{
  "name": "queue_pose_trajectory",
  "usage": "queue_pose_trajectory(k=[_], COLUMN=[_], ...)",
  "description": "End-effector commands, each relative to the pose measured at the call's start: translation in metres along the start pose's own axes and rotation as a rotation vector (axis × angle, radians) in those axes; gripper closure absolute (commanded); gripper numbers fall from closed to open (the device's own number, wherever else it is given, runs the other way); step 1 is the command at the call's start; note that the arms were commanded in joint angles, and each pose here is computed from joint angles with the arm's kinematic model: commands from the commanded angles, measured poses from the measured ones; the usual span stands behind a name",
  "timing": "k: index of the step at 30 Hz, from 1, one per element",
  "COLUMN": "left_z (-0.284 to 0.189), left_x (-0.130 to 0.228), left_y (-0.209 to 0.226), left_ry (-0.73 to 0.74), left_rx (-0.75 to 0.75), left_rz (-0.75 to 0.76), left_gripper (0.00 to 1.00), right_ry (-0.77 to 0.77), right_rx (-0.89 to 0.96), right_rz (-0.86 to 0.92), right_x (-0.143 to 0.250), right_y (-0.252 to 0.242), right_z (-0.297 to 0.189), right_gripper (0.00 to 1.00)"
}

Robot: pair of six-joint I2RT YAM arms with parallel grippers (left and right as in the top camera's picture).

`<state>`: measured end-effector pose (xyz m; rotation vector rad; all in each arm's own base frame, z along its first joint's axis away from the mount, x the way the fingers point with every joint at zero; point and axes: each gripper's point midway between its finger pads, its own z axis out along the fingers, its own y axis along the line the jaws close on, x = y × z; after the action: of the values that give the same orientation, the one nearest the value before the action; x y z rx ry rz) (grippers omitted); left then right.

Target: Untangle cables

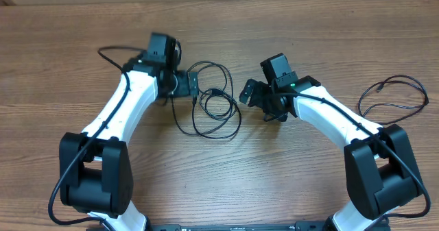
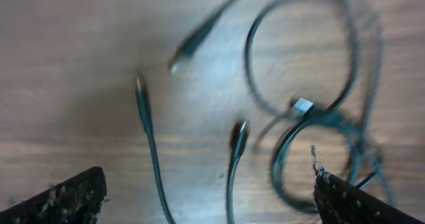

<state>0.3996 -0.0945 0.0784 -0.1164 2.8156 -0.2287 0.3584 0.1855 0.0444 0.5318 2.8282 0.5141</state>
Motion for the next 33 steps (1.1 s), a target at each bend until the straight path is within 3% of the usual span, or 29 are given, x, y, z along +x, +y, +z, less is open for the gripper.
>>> queue_pose_trajectory(k=[1,9,12,15,17,25,33], left_z=[-0.031,-0.035,-0.033,-0.032,-0.032,-0.026,-0.022], left_x=[-0.052,-0.07,-0.062,-0.058,-0.053,-0.009,0.007], left_y=[-0.015,-0.021,-0.019,-0.022,-0.028,-0.055,-0.081], left_ry=[-0.161,-0.236,-0.203,-0.184,-0.164,-0.022,-0.023], left_rx=[0.016,0.038,0.031,0.05,0.086,0.1,0.047], left_rz=[0.044,0.049,0.047,0.049,0.053,0.116,0.2], left_gripper=[0.0,0.0,0.0,0.13,0.16,0.15,0.19], right_ry=[0.006,0.153,0.129,0.101,0.108,0.081,0.042], right_rx=[0.046,-0.068,-0.084,-0.086,-0.072,0.033,0.081], right_rz=[0.031,0.039,0.032,0.035,0.045,0.133,0.15], right_x=[0.002,0.028,0.023,0.015,0.015,0.009,0.002], right_y=[-0.013,0.006,0.01,0.01,0.005,-0.026,-0.038], right_z=[0.0,-0.002,-0.002,-0.002,-0.002,-0.001,-0.001], right_gripper=[0.0,0.0,0.0,0.0,0.0,0.0,0.0])
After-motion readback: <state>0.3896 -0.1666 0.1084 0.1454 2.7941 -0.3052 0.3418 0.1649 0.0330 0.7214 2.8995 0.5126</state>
